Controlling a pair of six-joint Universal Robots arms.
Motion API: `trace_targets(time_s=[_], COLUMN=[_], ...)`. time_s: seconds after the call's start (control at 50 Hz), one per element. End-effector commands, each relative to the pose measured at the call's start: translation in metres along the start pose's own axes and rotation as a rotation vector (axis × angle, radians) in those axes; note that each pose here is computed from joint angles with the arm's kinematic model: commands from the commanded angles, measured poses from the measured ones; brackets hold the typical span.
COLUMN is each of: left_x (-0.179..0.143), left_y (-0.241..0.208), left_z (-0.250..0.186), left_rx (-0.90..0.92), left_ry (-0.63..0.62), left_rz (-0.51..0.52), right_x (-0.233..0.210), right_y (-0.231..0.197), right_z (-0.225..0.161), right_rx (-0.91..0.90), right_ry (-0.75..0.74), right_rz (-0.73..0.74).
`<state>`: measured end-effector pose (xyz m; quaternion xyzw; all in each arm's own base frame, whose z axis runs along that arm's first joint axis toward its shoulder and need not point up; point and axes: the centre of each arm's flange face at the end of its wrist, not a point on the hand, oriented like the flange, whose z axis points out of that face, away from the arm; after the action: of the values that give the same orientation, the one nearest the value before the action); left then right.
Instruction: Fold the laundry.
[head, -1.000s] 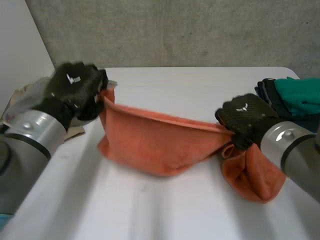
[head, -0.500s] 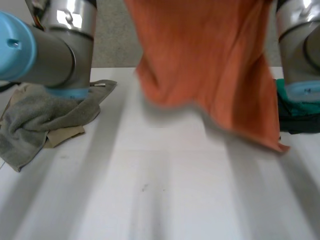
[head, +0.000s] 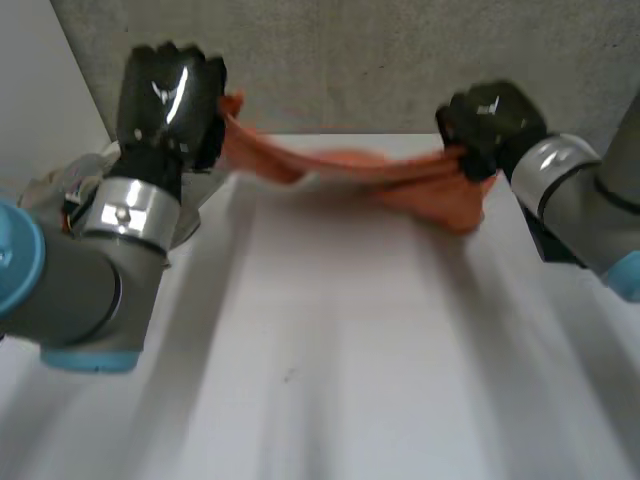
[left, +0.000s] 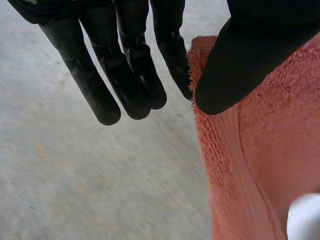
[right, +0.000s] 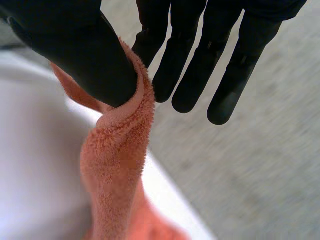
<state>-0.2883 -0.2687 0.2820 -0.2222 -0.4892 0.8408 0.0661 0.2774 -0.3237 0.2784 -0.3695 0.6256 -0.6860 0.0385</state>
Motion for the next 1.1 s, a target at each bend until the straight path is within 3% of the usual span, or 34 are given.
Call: trace_targets(time_s=[0.02, 0.08, 0.2, 0.3, 0.36, 0.56, 0.66, 0.78, 0.96, 1.1], left_x=[-0.004, -0.014, -0.037, -0.043, -0.036, 0.007, 0.04, 0.05, 0.075, 0.11], left_y=[-0.014, -0.047, -0.12, -0.14, -0.125, -0.03, -0.008, 0.006, 0.033, 0.048], left_z=[-0.009, -0.008, -0.004, -0.001, 0.001, -0.009, -0.031, -0.036, -0.035, -0.045], left_rx=[0.025, 0.111, 0.313, 0.344, 0.276, -0.067, -0.214, -0.287, -0.415, -0.561], left_ry=[0.016, -0.01, -0.075, -0.083, -0.056, 0.079, 0.187, 0.202, 0.209, 0.312], left_rz=[0.002, 0.004, -0.002, -0.011, -0.017, -0.042, -0.114, -0.257, -0.569, -0.693], right_x=[-0.004, 0.005, 0.051, 0.066, 0.07, 0.031, -0.003, -0.028, -0.032, -0.032], right_y=[0.024, 0.016, -0.08, -0.116, -0.117, -0.025, -0.001, 0.007, -0.038, -0.075], right_z=[-0.002, -0.007, -0.055, -0.068, -0.064, -0.008, -0.01, -0.02, -0.049, -0.072], right_rx=[-0.106, -0.109, 0.104, 0.196, 0.181, -0.051, -0.125, -0.159, -0.049, 0.053], right_ry=[0.031, 0.093, 0.312, 0.362, 0.348, 0.157, 0.062, -0.003, -0.001, 0.006], right_rz=[-0.037, -0.042, -0.081, -0.099, -0.1, -0.055, -0.043, -0.035, -0.047, -0.017])
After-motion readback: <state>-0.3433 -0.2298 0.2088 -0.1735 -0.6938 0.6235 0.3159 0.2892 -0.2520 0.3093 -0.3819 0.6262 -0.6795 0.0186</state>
